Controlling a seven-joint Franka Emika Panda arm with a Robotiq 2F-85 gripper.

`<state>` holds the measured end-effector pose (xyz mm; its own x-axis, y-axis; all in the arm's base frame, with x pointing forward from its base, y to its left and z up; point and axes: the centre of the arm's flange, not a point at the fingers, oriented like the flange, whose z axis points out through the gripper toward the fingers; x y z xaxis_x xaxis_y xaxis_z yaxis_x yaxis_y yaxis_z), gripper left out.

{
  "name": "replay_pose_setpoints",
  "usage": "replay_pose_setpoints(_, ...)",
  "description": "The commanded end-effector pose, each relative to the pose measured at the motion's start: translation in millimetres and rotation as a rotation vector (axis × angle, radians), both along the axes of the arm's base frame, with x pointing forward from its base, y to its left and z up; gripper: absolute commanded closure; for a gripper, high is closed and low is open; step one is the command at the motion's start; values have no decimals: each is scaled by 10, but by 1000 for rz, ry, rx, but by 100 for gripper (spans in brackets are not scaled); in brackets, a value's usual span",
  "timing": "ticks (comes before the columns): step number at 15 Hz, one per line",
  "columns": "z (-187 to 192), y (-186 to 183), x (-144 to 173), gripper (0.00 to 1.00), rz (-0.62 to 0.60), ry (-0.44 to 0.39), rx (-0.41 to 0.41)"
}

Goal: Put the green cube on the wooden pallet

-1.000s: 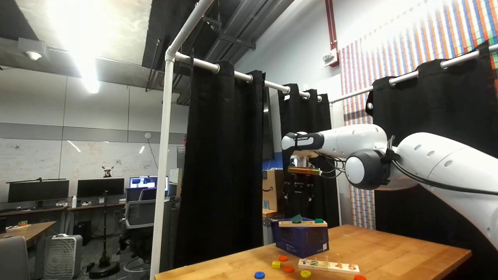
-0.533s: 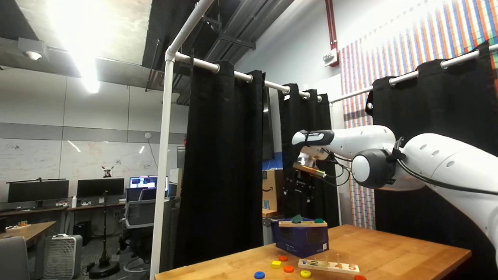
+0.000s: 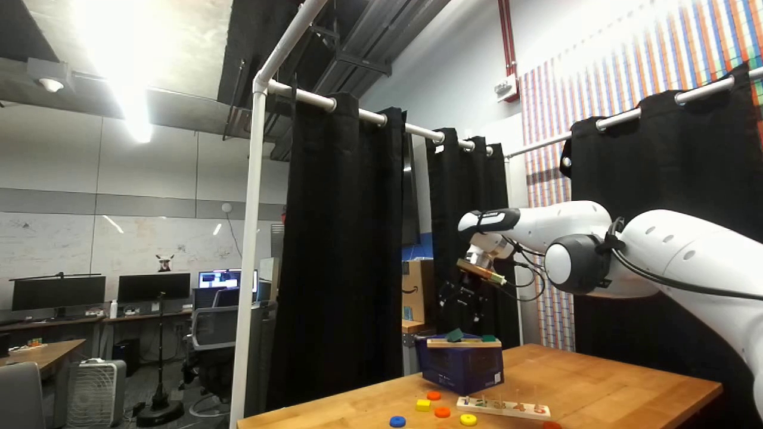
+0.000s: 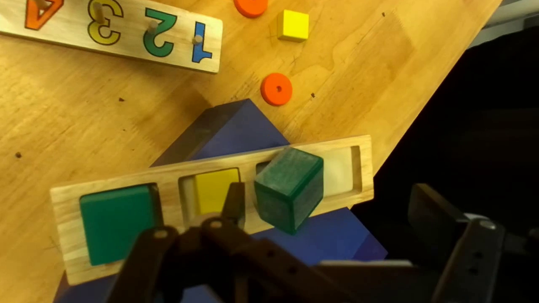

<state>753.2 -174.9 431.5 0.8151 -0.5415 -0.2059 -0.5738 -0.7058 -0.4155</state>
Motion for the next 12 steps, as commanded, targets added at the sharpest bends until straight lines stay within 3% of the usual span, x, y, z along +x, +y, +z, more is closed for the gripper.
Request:
replay_pose_setpoints(1, -161, -24, -113, 0, -32, -13, 56)
replay_pose_setpoints(12, -328, -21, -51, 0, -45, -4, 82)
